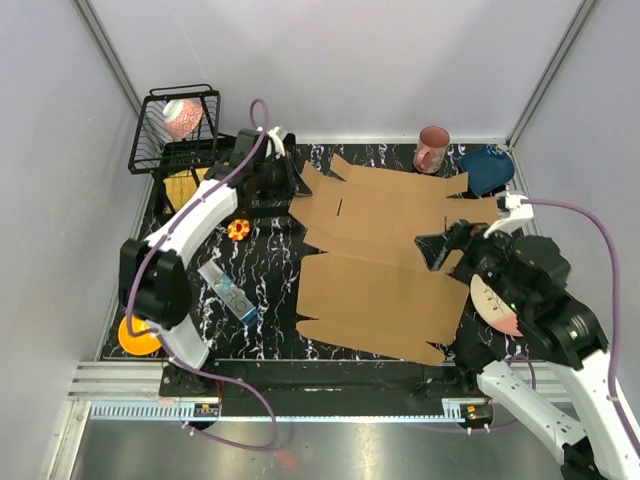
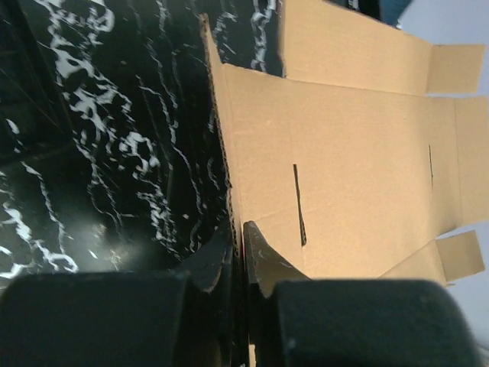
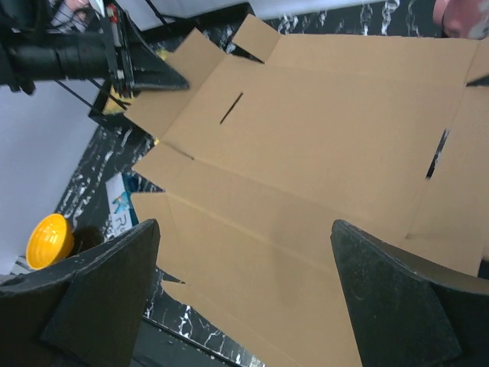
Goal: Fold the paper box
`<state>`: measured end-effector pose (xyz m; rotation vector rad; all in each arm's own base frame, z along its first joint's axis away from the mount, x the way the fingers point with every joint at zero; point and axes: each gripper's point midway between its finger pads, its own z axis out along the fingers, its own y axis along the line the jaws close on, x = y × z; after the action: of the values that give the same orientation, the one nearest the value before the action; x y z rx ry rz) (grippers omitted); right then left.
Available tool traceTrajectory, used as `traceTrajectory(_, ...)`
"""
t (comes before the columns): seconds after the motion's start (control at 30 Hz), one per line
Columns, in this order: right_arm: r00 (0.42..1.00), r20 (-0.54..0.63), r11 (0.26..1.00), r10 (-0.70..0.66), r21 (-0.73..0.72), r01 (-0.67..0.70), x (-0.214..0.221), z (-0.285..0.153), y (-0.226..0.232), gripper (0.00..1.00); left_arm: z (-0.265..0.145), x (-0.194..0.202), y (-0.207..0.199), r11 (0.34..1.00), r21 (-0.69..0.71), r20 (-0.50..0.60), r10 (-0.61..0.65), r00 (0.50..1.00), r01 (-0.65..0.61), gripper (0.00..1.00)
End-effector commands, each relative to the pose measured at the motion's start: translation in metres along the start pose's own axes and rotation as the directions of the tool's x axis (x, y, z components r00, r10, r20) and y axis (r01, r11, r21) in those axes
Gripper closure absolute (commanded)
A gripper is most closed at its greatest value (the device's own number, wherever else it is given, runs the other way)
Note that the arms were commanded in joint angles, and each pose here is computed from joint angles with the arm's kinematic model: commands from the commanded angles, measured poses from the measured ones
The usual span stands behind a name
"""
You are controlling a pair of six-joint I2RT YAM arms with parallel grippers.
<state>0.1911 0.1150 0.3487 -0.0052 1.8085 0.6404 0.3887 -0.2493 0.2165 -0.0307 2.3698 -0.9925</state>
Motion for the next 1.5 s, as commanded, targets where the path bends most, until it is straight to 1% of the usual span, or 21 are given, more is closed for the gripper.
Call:
traceTrajectory(0.0, 0.999, 0.011, 0.999, 0.047, -0.023, -0.047, 0.002, 0.026, 0.006, 0.0, 0.016, -0.037, 0.008, 0.993, -0.065, 0.096, 0.106, 0.99, -0.1, 0.85)
traceTrajectory(0.03, 0.999, 0.006, 0.998, 0.051, -0.026, -0.051, 0.004, 0.029, 0.006, 0.0, 0.017, -0.042, 0.008, 0.991, -0.077, 0.113, 0.118, 0.986, -0.11, 0.75)
traceTrajectory(0.1, 0.999, -0.013, 0.998, 0.053, -0.019, -0.053, 0.011, 0.034, 0.004, 0.0, 0.011, -0.057, 0.008, 0.988, -0.098, 0.156, 0.132, 0.979, -0.118, 0.66)
traceTrajectory(0.13, 0.999, -0.012, 0.998, 0.053, -0.015, -0.053, 0.012, 0.035, 0.003, 0.0, 0.006, -0.063, 0.008, 0.987, -0.109, 0.174, 0.134, 0.975, -0.116, 0.54)
traceTrajectory(0.2, 0.998, -0.018, 0.998, 0.055, -0.004, -0.055, 0.015, 0.038, 0.0, 0.0, -0.013, -0.08, 0.005, 0.982, -0.148, 0.253, 0.15, 0.956, -0.115, 0.38)
traceTrajectory(0.3, 0.998, -0.026, 0.998, 0.06, -0.002, -0.06, 0.019, 0.04, -0.001, 0.0, -0.045, -0.095, -0.001, 0.972, -0.202, 0.347, 0.188, 0.919, -0.123, 0.03)
traceTrajectory(0.33, 0.998, -0.03, 0.998, 0.061, 0.0, -0.061, 0.021, 0.042, -0.002, 0.0, -0.06, -0.096, -0.007, 0.972, -0.202, 0.372, 0.192, 0.908, -0.122, 0.01)
traceTrajectory(0.47, 0.996, -0.049, 0.997, 0.072, -0.001, -0.072, 0.031, 0.045, -0.003, 0.0, -0.081, -0.061, -0.007, 0.984, -0.175, 0.369, 0.104, 0.924, -0.041, 0.01)
traceTrajectory(0.5, 0.996, -0.051, 0.997, 0.076, -0.004, -0.076, 0.033, 0.046, -0.004, 0.0, -0.069, -0.031, 0.011, 0.981, -0.192, 0.314, 0.067, 0.947, -0.006, 0.01)
traceTrajectory(0.6, 0.994, -0.073, 0.997, 0.082, -0.004, -0.083, 0.044, 0.049, -0.006, 0.0, -0.055, 0.04, 0.022, 0.977, -0.208, 0.248, 0.014, 0.969, 0.039, 0.01)
traceTrajectory(0.63, 0.993, -0.085, 0.996, 0.087, -0.002, -0.087, 0.05, 0.049, -0.008, 0.0, -0.053, 0.067, 0.007, 0.984, -0.174, 0.224, -0.005, 0.975, 0.045, 0.01)
traceTrajectory(0.7, 0.991, -0.099, 0.996, 0.092, -0.003, -0.093, 0.055, 0.051, -0.008, 0.0, -0.04, 0.108, 0.027, 0.973, -0.218, 0.191, -0.029, 0.981, 0.071, 0.01)
traceTrajectory(0.73, 0.99, -0.108, 0.996, 0.094, -0.003, -0.095, 0.058, 0.052, -0.009, 0.0, -0.04, 0.126, 0.018, 0.977, -0.186, 0.187, -0.069, 0.98, 0.105, 0.01)
traceTrajectory(0.8, 0.989, -0.105, 0.995, 0.1, -0.003, -0.101, 0.058, 0.053, -0.009, 0.0, -0.03, 0.154, 0.035, 0.973, -0.183, 0.194, -0.104, 0.975, 0.141, 0.01)
traceTrajectory(0.93, 0.986, -0.121, 0.992, 0.113, -0.035, -0.118, 0.061, 0.053, -0.003, 0.0, -0.017, 0.186, 0.049, 0.972, -0.09, 0.216, -0.196, 0.957, 0.219, 0.01)
traceTrajectory(1.07, 0.984, -0.129, 0.991, 0.122, -0.043, -0.129, 0.064, 0.05, -0.001, 0.0, 0.001, 0.215, 0.071, 0.974, -0.136, 0.133, -0.165, 0.977, 0.183, 0.02)
traceTrajectory(1.17, 0.984, -0.131, 0.991, 0.124, -0.034, -0.129, 0.066, 0.048, -0.004, 0.01, 0.016, 0.223, 0.05, 0.986, -0.005, 0.081, -0.164, 0.983, 0.165, 0.05)
traceTrajectory(1.3, 0.983, -0.131, 0.99, 0.128, -0.039, -0.134, 0.066, 0.044, -0.003, 0.01, 0.036, 0.249, 0.042, 0.985, 0.061, -0.036, -0.16, 0.986, 0.162, 0.08)
traceTrajectory(1.4, 0.983, -0.129, 0.99, 0.128, -0.035, -0.133, 0.066, 0.04, -0.004, 0.0, 0.05, 0.267, 0.048, 0.986, 0.052, -0.115, -0.153, 0.981, 0.16, 0.18)
traceTrajectory(1.43, 0.984, -0.126, 0.99, 0.128, -0.034, -0.133, 0.065, 0.039, -0.004, 0.01, 0.052, 0.273, 0.048, 0.984, 0.061, -0.135, -0.157, 0.978, 0.166, 0.27)
traceTrajectory(1.47, 0.983, -0.13, 0.991, 0.128, -0.029, -0.133, 0.067, 0.038, -0.005, 0.01, 0.052, 0.273, 0.045, 0.981, 0.092, -0.132, -0.161, 0.978, 0.173, 0.42)
